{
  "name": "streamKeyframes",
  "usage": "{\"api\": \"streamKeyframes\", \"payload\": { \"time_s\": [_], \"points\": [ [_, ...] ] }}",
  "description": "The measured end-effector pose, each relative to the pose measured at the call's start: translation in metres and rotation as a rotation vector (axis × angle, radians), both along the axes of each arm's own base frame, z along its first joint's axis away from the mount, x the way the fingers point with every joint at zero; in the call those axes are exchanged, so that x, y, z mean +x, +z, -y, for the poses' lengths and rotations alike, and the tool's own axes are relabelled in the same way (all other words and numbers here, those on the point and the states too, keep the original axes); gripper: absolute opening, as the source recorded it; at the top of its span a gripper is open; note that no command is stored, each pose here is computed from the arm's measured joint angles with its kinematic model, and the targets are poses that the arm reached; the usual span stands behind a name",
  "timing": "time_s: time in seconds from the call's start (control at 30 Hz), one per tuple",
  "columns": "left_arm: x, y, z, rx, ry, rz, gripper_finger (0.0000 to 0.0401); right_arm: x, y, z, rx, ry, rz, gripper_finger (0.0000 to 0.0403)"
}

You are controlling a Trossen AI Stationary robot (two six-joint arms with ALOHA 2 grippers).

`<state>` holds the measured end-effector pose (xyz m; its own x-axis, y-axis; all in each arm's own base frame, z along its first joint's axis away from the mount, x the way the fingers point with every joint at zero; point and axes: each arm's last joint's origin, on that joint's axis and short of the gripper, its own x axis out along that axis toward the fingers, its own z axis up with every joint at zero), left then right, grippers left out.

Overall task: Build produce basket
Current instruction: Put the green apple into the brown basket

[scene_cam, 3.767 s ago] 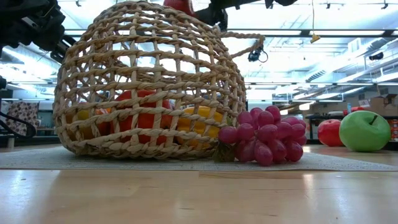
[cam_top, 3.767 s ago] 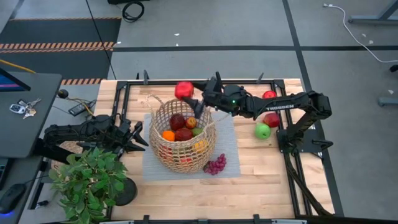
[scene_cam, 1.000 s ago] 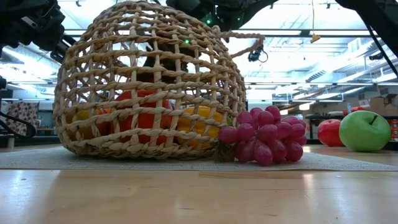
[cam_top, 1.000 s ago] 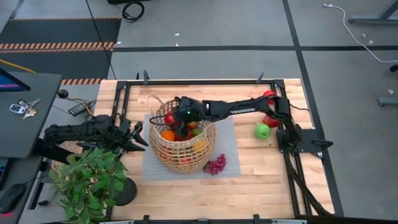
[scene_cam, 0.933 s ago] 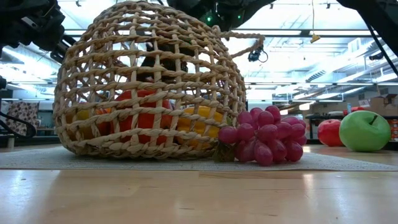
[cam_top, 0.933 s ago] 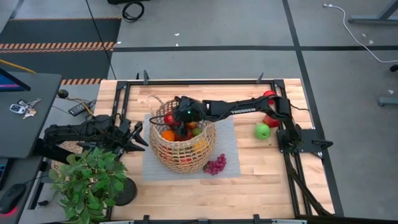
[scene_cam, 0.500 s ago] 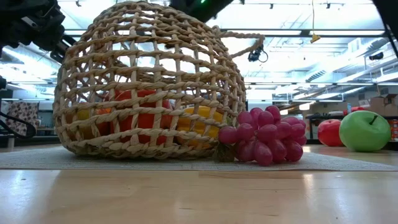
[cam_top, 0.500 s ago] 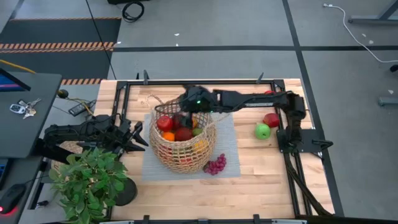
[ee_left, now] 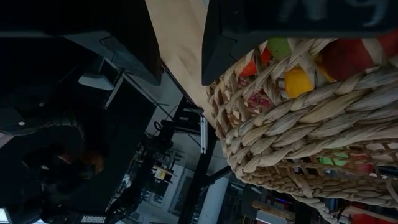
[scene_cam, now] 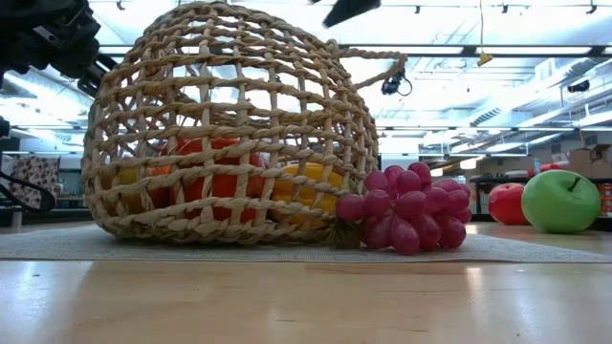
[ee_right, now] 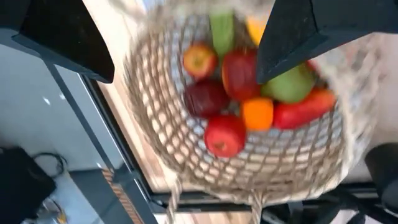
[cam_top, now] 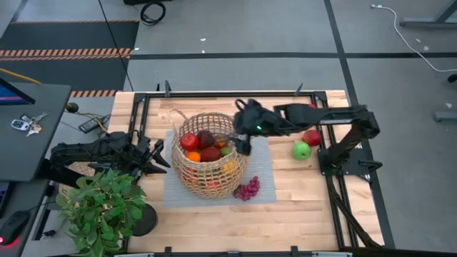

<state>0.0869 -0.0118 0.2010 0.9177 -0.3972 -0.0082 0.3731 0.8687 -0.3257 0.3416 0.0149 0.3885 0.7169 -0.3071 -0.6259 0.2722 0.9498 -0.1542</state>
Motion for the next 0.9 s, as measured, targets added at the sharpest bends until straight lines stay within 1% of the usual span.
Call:
{"api": "streamKeyframes", "payload": {
  "time_s": [0.07,0.23,0.47,0.57,0.7,0.8,0.9],
  "points": [
    [0.0,0.0,0.0,-0.001,0.001,0.0,0.0121,-0.014,0.003,-0.01,0.014,-0.022,-0.036,0.0395],
    [0.0,0.0,0.0,0.0,0.001,0.0,0.0121,-0.039,-0.003,-0.03,0.109,-0.073,-0.064,0.0395],
    [0.0,0.0,0.0,0.0,0.0,0.0,0.0121,-0.072,-0.026,-0.056,0.201,-0.241,-0.137,0.0395],
    [0.0,0.0,0.0,0.0,0.001,0.0,0.0121,-0.082,-0.045,-0.062,0.227,-0.319,-0.209,0.0395],
    [0.0,0.0,0.0,0.0,0.0,0.0,0.0121,-0.097,-0.079,-0.063,0.208,-0.453,-0.354,0.0391],
    [0.0,0.0,0.0,-0.001,0.001,0.0,0.0121,-0.115,-0.104,-0.057,0.191,-0.553,-0.445,0.0386],
    [0.0,0.0,0.0,-0.001,0.0,0.0,0.0121,-0.136,-0.122,-0.05,0.201,-0.628,-0.453,0.0381]
  ]
}}
